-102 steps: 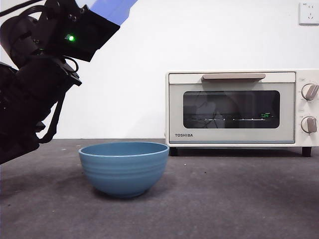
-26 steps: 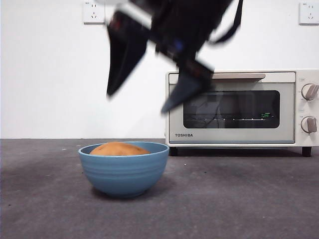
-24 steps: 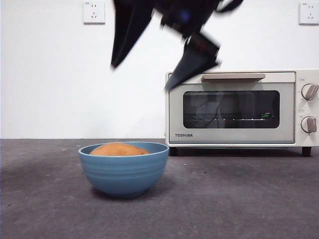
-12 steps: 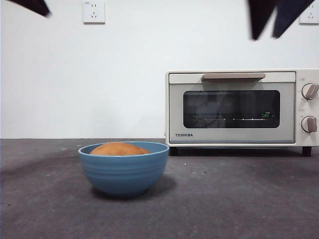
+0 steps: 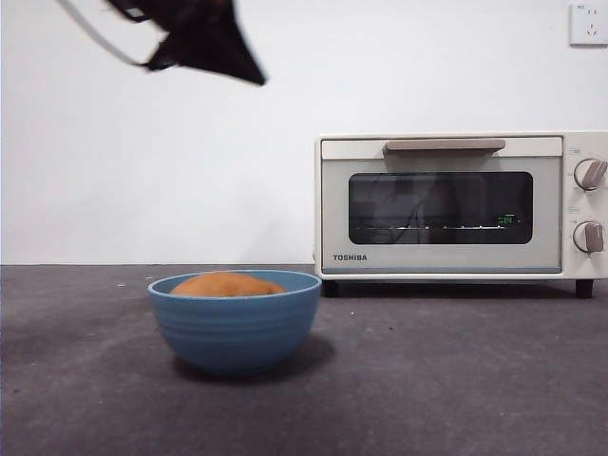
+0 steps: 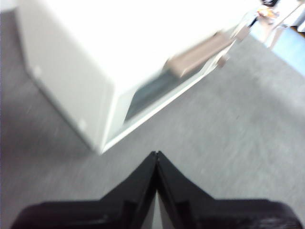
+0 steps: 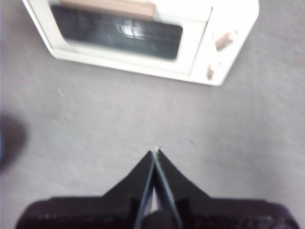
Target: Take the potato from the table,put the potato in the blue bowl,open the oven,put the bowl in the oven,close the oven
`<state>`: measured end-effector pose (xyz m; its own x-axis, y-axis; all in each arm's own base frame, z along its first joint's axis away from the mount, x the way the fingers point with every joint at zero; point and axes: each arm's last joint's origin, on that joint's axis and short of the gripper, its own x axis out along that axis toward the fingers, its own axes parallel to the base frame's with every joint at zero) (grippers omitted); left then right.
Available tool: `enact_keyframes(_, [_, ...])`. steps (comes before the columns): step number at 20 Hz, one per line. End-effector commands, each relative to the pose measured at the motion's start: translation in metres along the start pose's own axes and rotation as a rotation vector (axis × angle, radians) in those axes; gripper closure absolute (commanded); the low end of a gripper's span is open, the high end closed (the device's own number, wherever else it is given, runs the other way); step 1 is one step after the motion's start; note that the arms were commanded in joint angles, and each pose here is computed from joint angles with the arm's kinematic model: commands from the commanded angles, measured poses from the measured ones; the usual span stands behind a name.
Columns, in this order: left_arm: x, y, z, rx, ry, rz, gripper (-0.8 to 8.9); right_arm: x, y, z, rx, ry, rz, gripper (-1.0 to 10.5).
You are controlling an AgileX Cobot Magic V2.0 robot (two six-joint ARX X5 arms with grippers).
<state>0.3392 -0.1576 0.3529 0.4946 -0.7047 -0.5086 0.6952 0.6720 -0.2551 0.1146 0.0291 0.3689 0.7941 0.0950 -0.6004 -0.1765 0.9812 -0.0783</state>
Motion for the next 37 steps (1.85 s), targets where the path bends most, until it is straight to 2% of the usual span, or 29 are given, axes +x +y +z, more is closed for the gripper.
enact_keyframes(1, [0.024, -0.009, 0.027, 0.031, -0.011, -0.039, 8.19, 0.009, 0.000, -0.024, 0.037, -0.035, 0.061, 9.6])
enact_keyframes(4, [0.055, -0.019, 0.052, 0.072, -0.016, -0.077, 8.19, 0.027, 0.003, -0.057, 0.152, -0.078, 0.211, 9.6])
enact_keyframes(6, [0.077, -0.028, 0.064, 0.105, -0.017, -0.089, 8.19, 0.040, 0.003, -0.077, 0.253, -0.072, 0.227, 9.6])
enact_keyframes(8, [0.096, -0.040, 0.071, 0.188, -0.039, -0.063, 8.19, 0.051, 0.007, -0.092, 0.309, -0.064, 0.310, 9.6])
enact_keyframes(9, [0.106, -0.045, 0.072, 0.225, -0.055, -0.046, 8.19, 0.051, 0.008, -0.093, 0.359, -0.081, 0.342, 9.6])
enact_keyframes(11, [0.122, -0.057, 0.071, 0.329, -0.089, -0.019, 8.19, 0.049, 0.009, -0.090, 0.517, -0.065, 0.405, 9.6])
enact_keyframes(12, [0.131, -0.062, 0.068, 0.387, -0.096, 0.001, 8.19, 0.049, 0.009, -0.089, 0.539, -0.061, 0.421, 9.6])
enact_keyframes(14, [0.147, -0.072, 0.062, 0.485, -0.092, 0.039, 8.19, 0.050, 0.009, -0.092, 0.518, -0.043, 0.417, 9.6])
enact_keyframes(18, [0.171, -0.082, 0.048, 0.610, -0.053, 0.122, 8.19, 0.050, 0.010, -0.097, 0.488, 0.008, 0.397, 9.6])
enact_keyframes(22, [0.179, -0.081, 0.042, 0.601, -0.028, 0.135, 8.19, 0.050, 0.010, -0.098, 0.466, 0.011, 0.396, 9.6])
enact_keyframes(28, [0.184, -0.067, 0.033, 0.576, 0.048, 0.143, 8.19, 0.050, 0.010, -0.098, 0.456, 0.006, 0.394, 9.6])
enact_keyframes(33, [0.184, -0.062, 0.033, 0.552, 0.059, 0.148, 8.19, 0.050, 0.010, -0.098, 0.445, 0.006, 0.394, 9.6])
enact_keyframes(37, [0.184, -0.062, 0.026, 0.497, 0.124, 0.134, 8.19, 0.050, 0.010, -0.098, 0.442, 0.006, 0.394, 9.6])
